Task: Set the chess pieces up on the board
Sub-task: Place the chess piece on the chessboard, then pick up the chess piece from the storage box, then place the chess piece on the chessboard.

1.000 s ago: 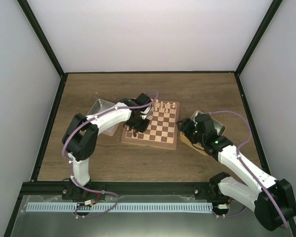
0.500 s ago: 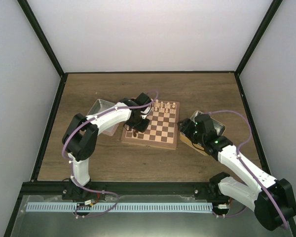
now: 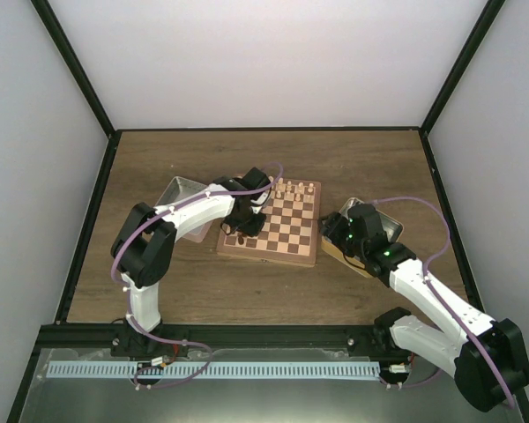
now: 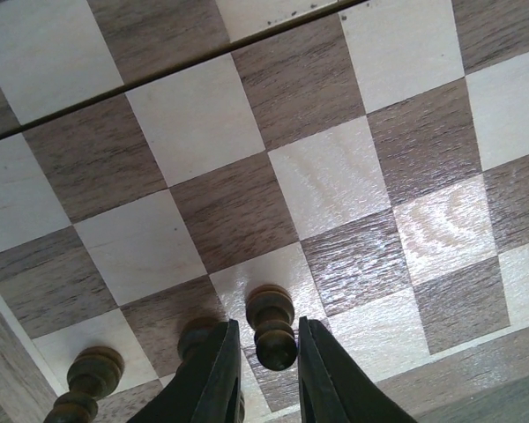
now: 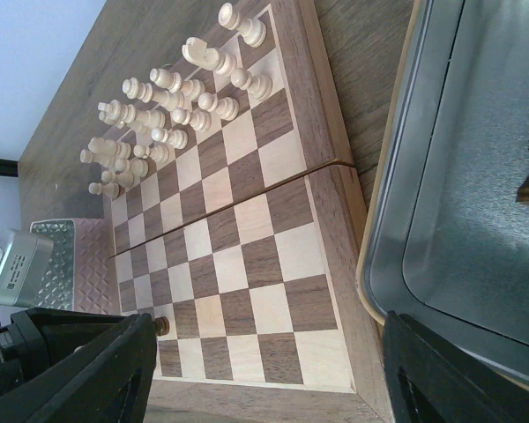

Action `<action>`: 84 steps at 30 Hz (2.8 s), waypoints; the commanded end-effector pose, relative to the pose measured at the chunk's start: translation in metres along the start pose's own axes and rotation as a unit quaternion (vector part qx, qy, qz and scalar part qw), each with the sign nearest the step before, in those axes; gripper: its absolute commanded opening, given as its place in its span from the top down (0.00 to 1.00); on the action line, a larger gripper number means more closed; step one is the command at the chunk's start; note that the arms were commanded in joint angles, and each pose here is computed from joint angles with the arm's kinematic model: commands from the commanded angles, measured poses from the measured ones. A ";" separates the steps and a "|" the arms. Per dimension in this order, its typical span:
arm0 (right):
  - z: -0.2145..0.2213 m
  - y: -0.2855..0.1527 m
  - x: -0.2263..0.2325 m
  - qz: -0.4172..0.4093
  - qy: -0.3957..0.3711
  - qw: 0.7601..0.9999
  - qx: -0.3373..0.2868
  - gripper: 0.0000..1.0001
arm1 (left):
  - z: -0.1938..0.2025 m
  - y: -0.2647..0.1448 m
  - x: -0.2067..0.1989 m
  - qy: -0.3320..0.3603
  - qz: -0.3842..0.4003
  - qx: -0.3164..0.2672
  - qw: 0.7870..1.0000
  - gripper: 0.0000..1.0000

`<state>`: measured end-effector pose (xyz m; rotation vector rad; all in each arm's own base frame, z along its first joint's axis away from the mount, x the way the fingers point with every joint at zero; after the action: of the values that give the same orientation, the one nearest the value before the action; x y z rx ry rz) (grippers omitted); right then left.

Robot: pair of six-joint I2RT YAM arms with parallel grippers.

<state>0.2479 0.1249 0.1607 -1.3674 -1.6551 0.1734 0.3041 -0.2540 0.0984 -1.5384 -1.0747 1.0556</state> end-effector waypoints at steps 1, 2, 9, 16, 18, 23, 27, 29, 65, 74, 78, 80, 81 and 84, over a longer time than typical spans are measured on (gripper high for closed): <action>-0.012 -0.006 0.006 0.001 -0.004 1.000 -0.020 0.28 | -0.002 -0.013 -0.006 0.004 0.027 -0.013 1.000 0.78; -0.013 -0.006 0.006 0.000 -0.005 1.000 -0.021 0.28 | -0.002 -0.014 -0.007 0.005 0.031 -0.014 0.999 0.77; -0.017 -0.010 0.005 0.009 -0.009 0.999 -0.033 0.27 | -0.008 -0.028 -0.011 0.007 0.043 -0.031 0.999 0.70; -0.035 -0.018 0.000 0.044 -0.043 0.996 -0.068 0.28 | -0.017 -0.052 -0.010 0.005 0.044 -0.082 0.996 0.66; -0.044 -0.021 -0.011 0.074 -0.052 0.993 -0.080 0.30 | -0.021 -0.066 -0.010 0.005 0.050 -0.112 0.992 0.64; -0.061 -0.021 -0.050 0.156 -0.054 0.982 -0.094 0.41 | -0.026 -0.109 -0.010 0.004 0.083 -0.216 0.973 0.61; -0.075 -0.012 -0.081 0.217 -0.053 0.970 -0.096 0.44 | -0.021 -0.139 -0.007 0.001 0.122 -0.293 0.948 0.54; -0.083 -0.005 -0.093 0.240 -0.057 0.965 -0.091 0.44 | -0.017 -0.152 -0.007 0.003 0.143 -0.320 0.937 0.50; -0.107 0.070 -0.150 0.378 -0.093 0.921 -0.027 0.89 | 0.005 -0.217 0.002 0.009 0.183 -0.418 0.890 0.39; -0.093 0.042 -0.101 0.294 -0.114 0.949 -0.021 0.91 | 0.004 -0.219 0.006 0.002 0.171 -0.427 0.888 0.39; -0.086 0.032 -0.061 0.240 -0.136 0.961 -0.025 0.91 | 0.003 -0.222 0.009 -0.004 0.166 -0.438 0.883 0.39; -0.080 0.029 -0.038 0.210 -0.149 0.966 -0.025 0.91 | 0.003 -0.225 0.011 -0.010 0.164 -0.447 0.880 0.39; -0.076 0.030 -0.026 0.193 -0.158 0.968 -0.022 0.91 | 0.003 -0.226 0.012 -0.013 0.162 -0.452 0.877 0.39; -0.060 0.034 0.008 0.150 -0.180 0.972 -0.008 0.91 | 0.004 -0.232 0.018 -0.027 0.155 -0.470 0.868 0.39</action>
<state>0.3229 0.0766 0.1597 -1.7845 -1.6259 0.6256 0.2698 -0.2077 0.3078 -2.4855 -1.4309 0.8252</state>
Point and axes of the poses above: each gripper's point midway between its finger pads, its own y axis out along the fingers, its own x axis along the line the jaws close on, z = x × y, the point moved 4 cm from there along -y, back along the fingers, and after that the axes turned 14 degrees about -y, right-handed, at the moved point
